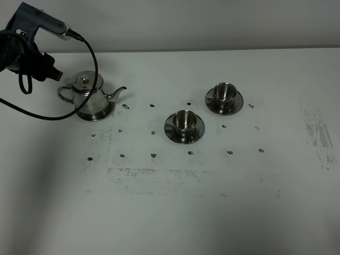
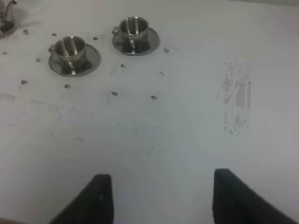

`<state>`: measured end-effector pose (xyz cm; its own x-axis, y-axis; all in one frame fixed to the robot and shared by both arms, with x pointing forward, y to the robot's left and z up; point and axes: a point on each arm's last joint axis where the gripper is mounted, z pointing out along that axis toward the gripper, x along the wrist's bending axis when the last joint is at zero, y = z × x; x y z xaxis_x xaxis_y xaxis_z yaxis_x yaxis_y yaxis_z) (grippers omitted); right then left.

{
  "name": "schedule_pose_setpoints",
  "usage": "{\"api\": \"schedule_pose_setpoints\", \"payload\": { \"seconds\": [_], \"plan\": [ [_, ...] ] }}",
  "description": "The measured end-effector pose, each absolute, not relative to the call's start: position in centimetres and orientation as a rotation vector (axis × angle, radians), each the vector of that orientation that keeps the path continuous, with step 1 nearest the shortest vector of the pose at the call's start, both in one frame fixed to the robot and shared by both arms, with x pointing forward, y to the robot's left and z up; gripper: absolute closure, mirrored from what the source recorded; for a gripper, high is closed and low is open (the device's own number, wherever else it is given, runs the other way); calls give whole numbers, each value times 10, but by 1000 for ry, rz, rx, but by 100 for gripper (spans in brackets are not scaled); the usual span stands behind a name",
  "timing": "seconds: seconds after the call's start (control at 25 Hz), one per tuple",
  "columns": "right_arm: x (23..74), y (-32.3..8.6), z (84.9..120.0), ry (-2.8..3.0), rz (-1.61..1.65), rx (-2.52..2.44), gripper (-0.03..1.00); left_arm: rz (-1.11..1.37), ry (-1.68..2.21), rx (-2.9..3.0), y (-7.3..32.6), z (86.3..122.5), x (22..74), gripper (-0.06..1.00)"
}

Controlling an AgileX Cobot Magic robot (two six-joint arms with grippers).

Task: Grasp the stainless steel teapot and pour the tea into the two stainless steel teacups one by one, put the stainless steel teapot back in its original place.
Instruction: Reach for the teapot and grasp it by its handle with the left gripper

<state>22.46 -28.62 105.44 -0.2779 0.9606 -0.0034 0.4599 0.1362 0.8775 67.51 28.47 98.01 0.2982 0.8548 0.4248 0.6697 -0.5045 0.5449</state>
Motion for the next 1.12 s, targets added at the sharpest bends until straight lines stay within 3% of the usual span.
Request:
{"api": "schedule_pose_setpoints", "payload": {
  "seconds": [0.6, 1.12],
  "plan": [
    [225, -286, 1054, 1819, 1076, 1366, 51, 965, 1407, 2220, 281, 964, 683, 34],
    [225, -286, 1054, 1819, 1076, 1366, 51, 929, 1443, 2205, 280, 958, 683, 40]
  ]
}}
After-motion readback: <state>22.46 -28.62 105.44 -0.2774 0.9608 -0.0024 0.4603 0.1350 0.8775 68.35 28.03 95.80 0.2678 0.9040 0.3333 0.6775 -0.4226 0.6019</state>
